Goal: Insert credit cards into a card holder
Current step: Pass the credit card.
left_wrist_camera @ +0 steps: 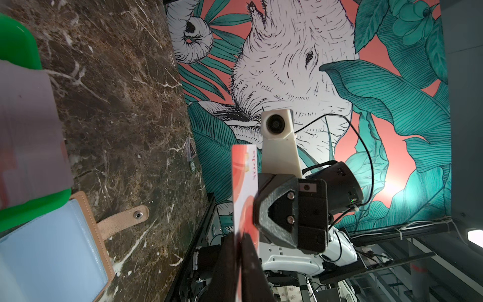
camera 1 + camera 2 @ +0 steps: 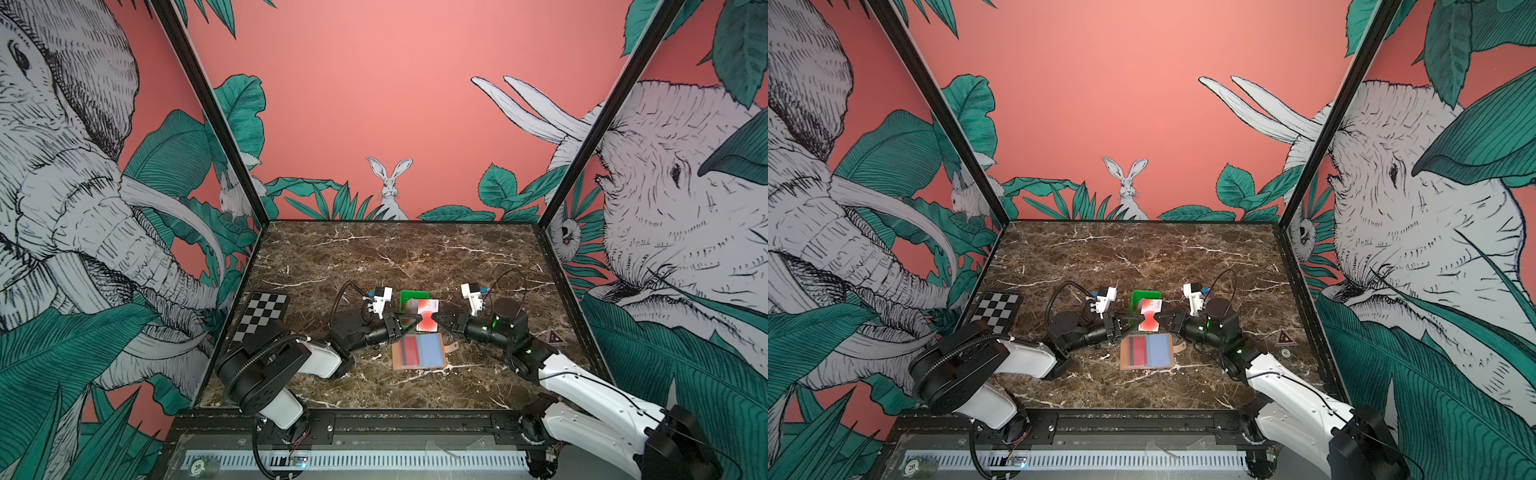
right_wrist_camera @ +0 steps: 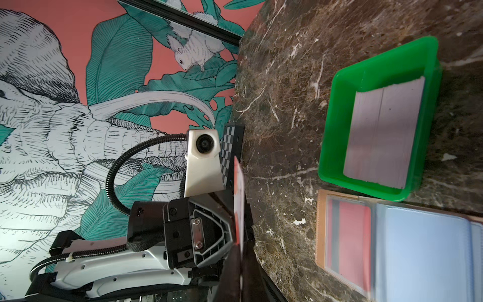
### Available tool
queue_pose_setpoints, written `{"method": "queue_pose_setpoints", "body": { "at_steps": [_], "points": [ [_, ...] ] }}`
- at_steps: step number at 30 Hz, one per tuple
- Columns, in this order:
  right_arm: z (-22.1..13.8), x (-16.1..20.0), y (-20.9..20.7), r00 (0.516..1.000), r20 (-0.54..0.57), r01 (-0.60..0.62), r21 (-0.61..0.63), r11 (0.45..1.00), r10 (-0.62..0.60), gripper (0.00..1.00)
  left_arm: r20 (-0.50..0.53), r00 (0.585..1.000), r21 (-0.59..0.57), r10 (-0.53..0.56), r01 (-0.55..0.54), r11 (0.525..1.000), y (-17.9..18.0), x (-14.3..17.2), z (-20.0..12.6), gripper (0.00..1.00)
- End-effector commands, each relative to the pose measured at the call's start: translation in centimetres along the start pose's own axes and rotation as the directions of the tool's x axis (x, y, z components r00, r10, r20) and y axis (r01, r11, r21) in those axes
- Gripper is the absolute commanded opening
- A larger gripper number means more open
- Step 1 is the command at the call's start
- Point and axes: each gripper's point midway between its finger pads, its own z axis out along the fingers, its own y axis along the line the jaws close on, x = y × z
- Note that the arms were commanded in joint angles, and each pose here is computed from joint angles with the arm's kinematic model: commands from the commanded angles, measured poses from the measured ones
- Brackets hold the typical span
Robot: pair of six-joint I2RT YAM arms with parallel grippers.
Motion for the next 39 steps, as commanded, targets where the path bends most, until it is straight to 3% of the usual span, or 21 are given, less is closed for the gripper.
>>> {"method": "queue_pose_setpoints", "body": {
  "at_steps": [1,14,19,23,25,28,32,39],
  "points": [
    [-0.4,-0.2,2.4,1.0,0.004,0.028,-0.084,0.996,-0.028,0.0,-0.02,0.999,0.103,0.031,-0.029,0.994,-3.6,-0.4,0.2,0.12],
    [-1.2,0.9,3.4,0.998,-0.051,0.028,-0.127,0.992,-0.035,0.0,-0.098,0.994,0.133,0.05,-0.036,0.99,-5.5,-0.2,-0.7,0.16],
    [-1.1,1.2,3.2,0.997,-0.07,0.025,-0.121,0.992,-0.033,0.0,-0.102,0.993,0.13,0.052,-0.038,0.991,-5.5,-0.3,-0.9,0.11],
    [-0.8,1.3,3.0,0.996,-0.089,0.02,-0.115,0.993,-0.031,0.0,-0.11,0.992,0.11,0.061,-0.049,0.993,-5.1,0.0,-1.1,0.01],
    [-0.8,1.5,2.8,0.994,-0.101,0.024,-0.097,0.995,-0.034,0.08,-0.104,0.992,0.101,0.068,-0.057,0.993,-4.9,0.0,-1.3,0.0],
    [-0.9,1.6,1.0,0.995,-0.094,0.03,-0.006,1.0,-0.03,0.18,-0.096,0.993,0.037,0.065,-0.062,0.997,-3.5,0.3,-1.7,0.0],
    [-1.5,2.1,-2.7,0.997,-0.079,0.034,0.153,0.988,-0.022,0.24,-0.06,0.996,-0.147,0.059,-0.067,0.987,0.6,0.6,-3.1,0.0],
    [-3.6,3.9,-9.1,0.99,-0.129,0.114,0.452,0.885,-0.062,0.27,0.021,0.999,-0.279,0.043,-0.036,0.96,3.8,1.2,-4.9,0.0]
  ]
}}
